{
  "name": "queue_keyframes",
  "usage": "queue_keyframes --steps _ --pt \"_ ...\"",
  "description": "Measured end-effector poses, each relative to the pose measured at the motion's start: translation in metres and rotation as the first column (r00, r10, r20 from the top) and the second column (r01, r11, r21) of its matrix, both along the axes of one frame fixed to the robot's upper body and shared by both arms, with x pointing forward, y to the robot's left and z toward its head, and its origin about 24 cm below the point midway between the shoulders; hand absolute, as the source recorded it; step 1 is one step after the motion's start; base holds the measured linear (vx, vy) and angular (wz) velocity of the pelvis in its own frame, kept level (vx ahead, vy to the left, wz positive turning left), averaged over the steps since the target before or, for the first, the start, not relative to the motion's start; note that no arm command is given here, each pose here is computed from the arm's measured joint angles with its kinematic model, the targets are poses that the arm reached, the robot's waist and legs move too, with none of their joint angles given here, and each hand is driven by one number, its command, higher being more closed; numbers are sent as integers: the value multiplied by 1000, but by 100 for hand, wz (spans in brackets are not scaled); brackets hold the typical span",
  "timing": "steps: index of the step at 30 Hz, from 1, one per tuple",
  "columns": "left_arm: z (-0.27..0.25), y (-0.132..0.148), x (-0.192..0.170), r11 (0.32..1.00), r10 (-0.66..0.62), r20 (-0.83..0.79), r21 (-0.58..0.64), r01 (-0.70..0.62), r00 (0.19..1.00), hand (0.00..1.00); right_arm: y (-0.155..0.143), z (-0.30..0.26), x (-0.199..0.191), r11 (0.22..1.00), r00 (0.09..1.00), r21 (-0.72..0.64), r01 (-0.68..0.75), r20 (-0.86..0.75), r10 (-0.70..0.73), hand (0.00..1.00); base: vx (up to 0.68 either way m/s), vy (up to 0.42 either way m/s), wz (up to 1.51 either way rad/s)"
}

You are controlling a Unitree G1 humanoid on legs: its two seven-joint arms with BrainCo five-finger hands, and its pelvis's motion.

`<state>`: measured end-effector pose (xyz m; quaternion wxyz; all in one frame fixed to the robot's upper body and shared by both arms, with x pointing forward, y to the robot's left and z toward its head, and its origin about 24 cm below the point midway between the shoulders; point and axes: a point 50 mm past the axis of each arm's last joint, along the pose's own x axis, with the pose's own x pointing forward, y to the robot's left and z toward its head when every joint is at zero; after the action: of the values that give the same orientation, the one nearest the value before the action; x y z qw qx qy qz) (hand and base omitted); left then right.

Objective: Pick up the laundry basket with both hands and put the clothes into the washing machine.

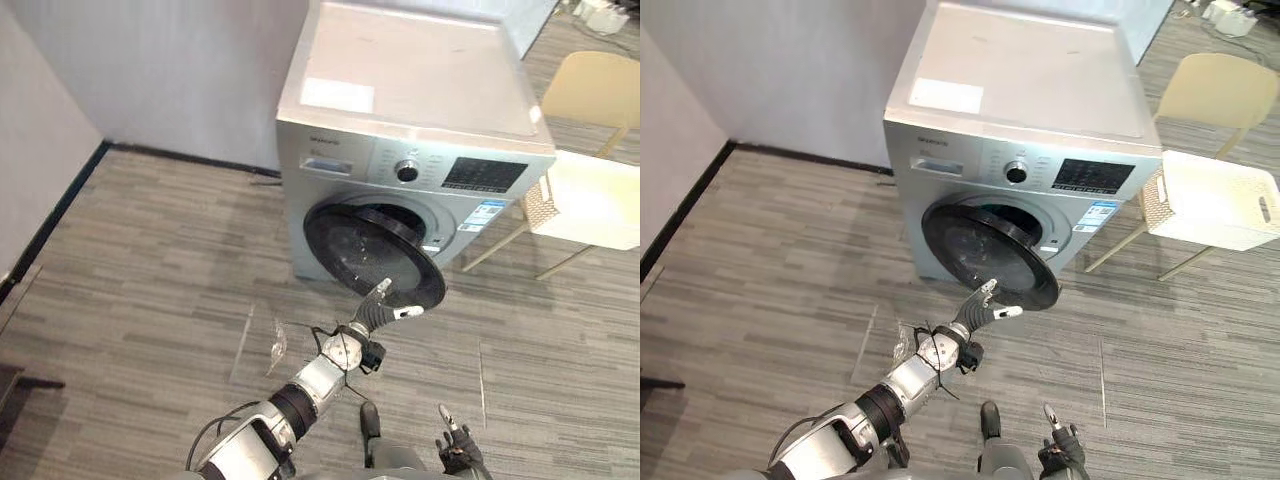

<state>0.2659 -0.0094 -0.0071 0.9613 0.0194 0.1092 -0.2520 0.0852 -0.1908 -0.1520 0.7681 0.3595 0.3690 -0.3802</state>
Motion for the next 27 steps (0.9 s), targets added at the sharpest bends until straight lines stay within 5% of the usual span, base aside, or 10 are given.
queue_keyframes --steps 6,13,18,27 --pt "-47 54 -19 985 174 -178 47 -168 969 0 0 -9 -24 998 995 36 41 -91 -38 0 57 0 9" --pt "-116 155 -81 874 478 -407 308 -376 778 0 3 -13 -28 998 994 65 21 -113 -13 0 41 7 14" --pt "-137 186 -119 800 599 -489 409 -439 634 0 5 -16 -25 997 993 80 -6 -120 16 0 8 23 15" --pt "-156 199 -170 723 689 -583 504 -473 431 0 3 -21 -30 990 973 87 -111 -193 127 0 14 7 12"
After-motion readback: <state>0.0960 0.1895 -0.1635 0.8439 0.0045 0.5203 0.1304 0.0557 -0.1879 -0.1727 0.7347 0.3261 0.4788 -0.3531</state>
